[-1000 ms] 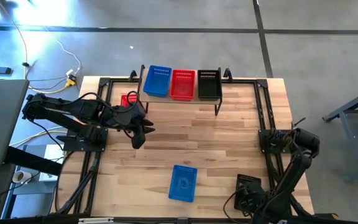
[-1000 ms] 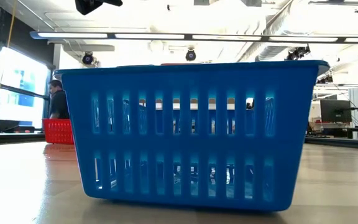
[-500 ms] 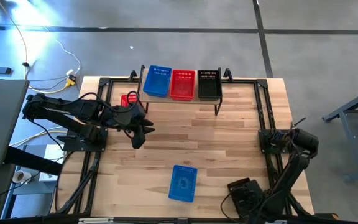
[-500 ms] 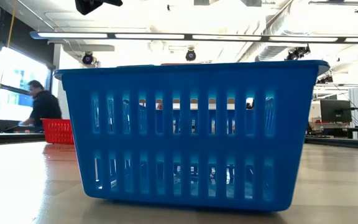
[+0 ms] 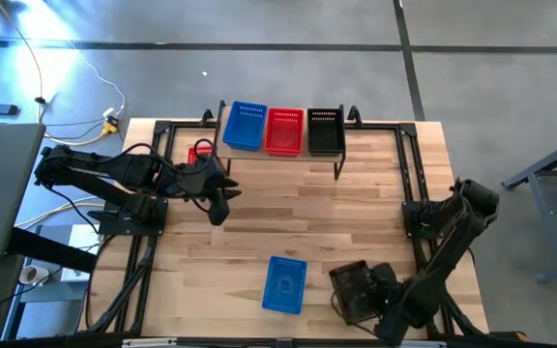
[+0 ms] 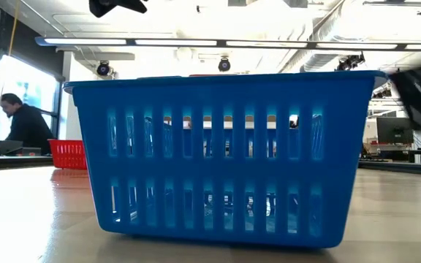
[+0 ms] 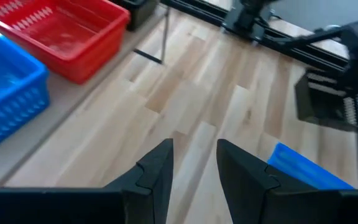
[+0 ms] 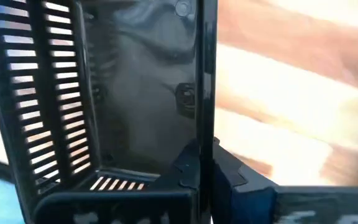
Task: Stack baskets on shelf by color
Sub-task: Stack the black basket into the black baskets on the shelf
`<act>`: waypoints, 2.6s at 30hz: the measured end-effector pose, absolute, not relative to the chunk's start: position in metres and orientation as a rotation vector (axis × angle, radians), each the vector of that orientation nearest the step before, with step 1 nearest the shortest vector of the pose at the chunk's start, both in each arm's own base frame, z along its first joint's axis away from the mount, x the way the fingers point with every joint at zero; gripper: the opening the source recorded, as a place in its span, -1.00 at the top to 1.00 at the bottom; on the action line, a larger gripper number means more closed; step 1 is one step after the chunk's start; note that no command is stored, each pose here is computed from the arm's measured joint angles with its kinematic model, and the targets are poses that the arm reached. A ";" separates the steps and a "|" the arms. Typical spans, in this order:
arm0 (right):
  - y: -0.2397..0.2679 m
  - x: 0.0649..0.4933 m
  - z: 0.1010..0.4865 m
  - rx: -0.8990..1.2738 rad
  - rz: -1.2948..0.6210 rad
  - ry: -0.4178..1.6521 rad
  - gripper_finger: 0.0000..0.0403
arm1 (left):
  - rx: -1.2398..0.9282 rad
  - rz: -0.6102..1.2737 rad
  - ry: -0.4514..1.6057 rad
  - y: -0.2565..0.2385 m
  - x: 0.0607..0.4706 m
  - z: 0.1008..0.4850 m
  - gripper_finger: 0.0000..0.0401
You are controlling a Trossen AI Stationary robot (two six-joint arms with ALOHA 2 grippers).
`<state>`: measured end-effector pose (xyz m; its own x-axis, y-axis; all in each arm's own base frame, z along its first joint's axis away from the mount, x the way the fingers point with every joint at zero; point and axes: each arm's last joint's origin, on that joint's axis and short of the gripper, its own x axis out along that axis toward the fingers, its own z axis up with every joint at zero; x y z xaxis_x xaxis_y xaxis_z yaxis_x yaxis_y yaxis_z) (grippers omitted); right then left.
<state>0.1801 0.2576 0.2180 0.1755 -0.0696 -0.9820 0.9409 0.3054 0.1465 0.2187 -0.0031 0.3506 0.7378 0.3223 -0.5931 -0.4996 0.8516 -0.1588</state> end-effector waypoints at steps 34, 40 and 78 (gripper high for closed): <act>0.044 0.236 0.332 1.005 -0.981 0.499 1.00 | -0.137 0.779 0.590 0.054 0.211 0.352 0.43; 0.009 0.235 0.343 0.968 -1.001 0.465 1.00 | -0.093 0.780 0.620 0.062 0.208 0.352 0.43; -0.150 0.220 0.368 1.145 -0.879 0.552 1.00 | -0.078 0.736 0.648 0.069 0.207 0.351 0.43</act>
